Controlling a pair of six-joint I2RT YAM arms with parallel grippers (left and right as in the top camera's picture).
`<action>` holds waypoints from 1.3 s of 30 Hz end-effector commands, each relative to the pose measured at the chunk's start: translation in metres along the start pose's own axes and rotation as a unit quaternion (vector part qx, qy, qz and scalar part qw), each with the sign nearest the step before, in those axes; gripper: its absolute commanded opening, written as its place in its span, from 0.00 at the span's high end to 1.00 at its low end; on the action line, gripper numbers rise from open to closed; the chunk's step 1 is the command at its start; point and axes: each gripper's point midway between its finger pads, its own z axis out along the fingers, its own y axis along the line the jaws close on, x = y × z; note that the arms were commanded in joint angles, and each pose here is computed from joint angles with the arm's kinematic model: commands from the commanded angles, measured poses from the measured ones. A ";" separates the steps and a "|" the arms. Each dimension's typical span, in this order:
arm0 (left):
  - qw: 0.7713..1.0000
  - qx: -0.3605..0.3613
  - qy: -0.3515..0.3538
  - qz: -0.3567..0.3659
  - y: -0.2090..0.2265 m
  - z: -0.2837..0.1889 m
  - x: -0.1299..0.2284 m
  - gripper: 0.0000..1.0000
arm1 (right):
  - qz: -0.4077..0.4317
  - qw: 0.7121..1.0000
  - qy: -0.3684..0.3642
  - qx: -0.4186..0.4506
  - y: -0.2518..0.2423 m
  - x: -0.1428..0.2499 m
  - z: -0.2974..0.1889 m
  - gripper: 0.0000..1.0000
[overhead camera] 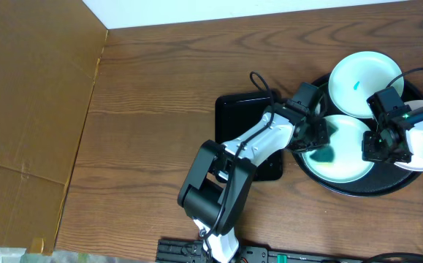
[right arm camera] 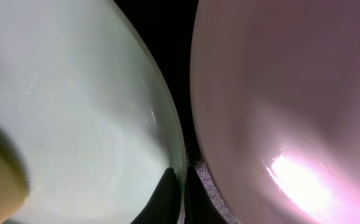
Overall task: Clean dirty plates on tray and stack at the side
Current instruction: 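Scrub the mint-green plate surface with the sponge in the left gripper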
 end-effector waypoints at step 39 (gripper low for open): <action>0.959 -0.278 -0.040 0.028 0.074 -0.023 0.007 0.93 | -0.012 1.000 0.004 0.023 -0.007 0.002 -0.001 0.99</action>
